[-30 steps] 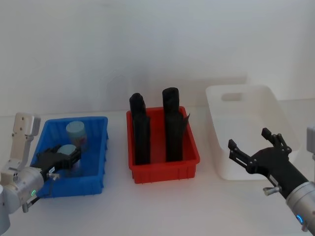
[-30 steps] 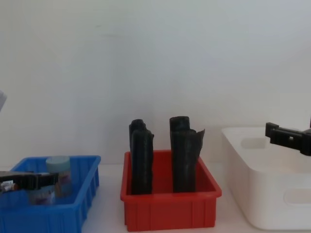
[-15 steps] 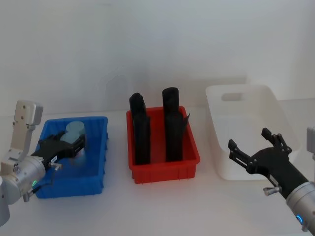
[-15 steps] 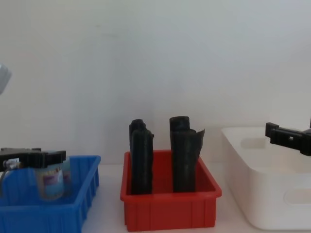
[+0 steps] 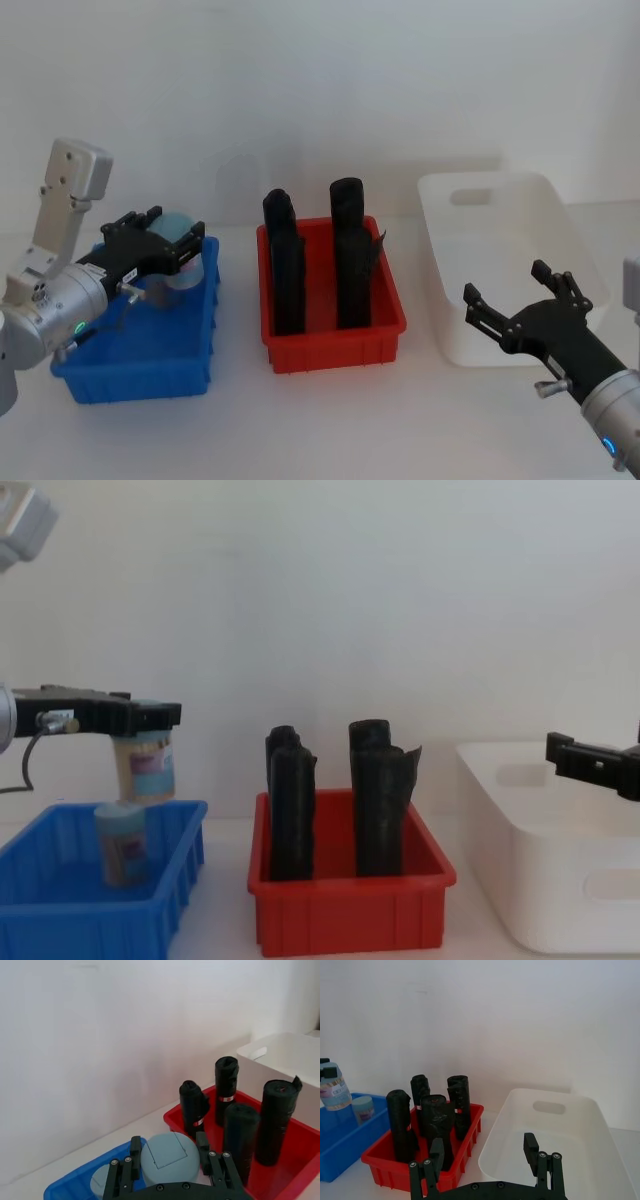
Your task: Pick the cotton swabs from the blue box and place them into the white box.
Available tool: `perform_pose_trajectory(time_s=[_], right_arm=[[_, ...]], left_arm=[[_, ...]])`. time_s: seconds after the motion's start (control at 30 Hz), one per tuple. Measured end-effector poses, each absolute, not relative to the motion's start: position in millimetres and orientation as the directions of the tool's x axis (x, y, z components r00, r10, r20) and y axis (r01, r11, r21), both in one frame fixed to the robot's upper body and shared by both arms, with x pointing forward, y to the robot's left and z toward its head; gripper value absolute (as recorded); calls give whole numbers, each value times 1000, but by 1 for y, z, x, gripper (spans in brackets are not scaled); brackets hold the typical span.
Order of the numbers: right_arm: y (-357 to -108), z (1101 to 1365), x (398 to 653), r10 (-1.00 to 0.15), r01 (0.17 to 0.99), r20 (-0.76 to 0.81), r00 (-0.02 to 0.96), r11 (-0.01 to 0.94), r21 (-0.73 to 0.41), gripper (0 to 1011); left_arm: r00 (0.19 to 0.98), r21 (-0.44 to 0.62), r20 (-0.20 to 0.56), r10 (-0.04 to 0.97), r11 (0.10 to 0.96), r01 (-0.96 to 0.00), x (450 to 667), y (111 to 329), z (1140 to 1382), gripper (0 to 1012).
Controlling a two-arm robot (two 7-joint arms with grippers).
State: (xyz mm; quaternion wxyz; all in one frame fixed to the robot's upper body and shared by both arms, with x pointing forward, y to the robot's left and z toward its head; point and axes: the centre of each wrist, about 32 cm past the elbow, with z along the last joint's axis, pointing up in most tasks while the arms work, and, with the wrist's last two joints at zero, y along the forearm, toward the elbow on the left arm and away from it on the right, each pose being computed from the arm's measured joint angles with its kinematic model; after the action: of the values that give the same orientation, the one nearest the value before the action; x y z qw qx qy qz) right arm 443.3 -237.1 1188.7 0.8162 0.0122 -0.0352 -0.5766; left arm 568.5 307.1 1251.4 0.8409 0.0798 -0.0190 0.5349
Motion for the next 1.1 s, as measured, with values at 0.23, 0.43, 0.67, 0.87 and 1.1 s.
perform_pose_trajectory(time_s=[0.23,0.43,0.67,0.87,1.1], right_arm=[[-237,1189,443,-942,940,43,333,335,60,1002],[-237,1189,443,-942,940,43,333,335,60,1002],[-237,1189,443,-942,940,43,333,335,60,1002],[-237,1189,443,-942,940,43,333,335,60,1002],[-237,1189,443,-942,940,43,333,335,61,1002]], left_arm=[[498,115,131,857,485,-867,563,295,1272,661],[569,126,130,812,555,-822,560,284,1287,661],[643,140,110,758,629,-765,558,271,1299,661],[697,151,90,711,682,-716,557,261,1307,661],[732,155,75,677,717,-679,557,255,1312,661]])
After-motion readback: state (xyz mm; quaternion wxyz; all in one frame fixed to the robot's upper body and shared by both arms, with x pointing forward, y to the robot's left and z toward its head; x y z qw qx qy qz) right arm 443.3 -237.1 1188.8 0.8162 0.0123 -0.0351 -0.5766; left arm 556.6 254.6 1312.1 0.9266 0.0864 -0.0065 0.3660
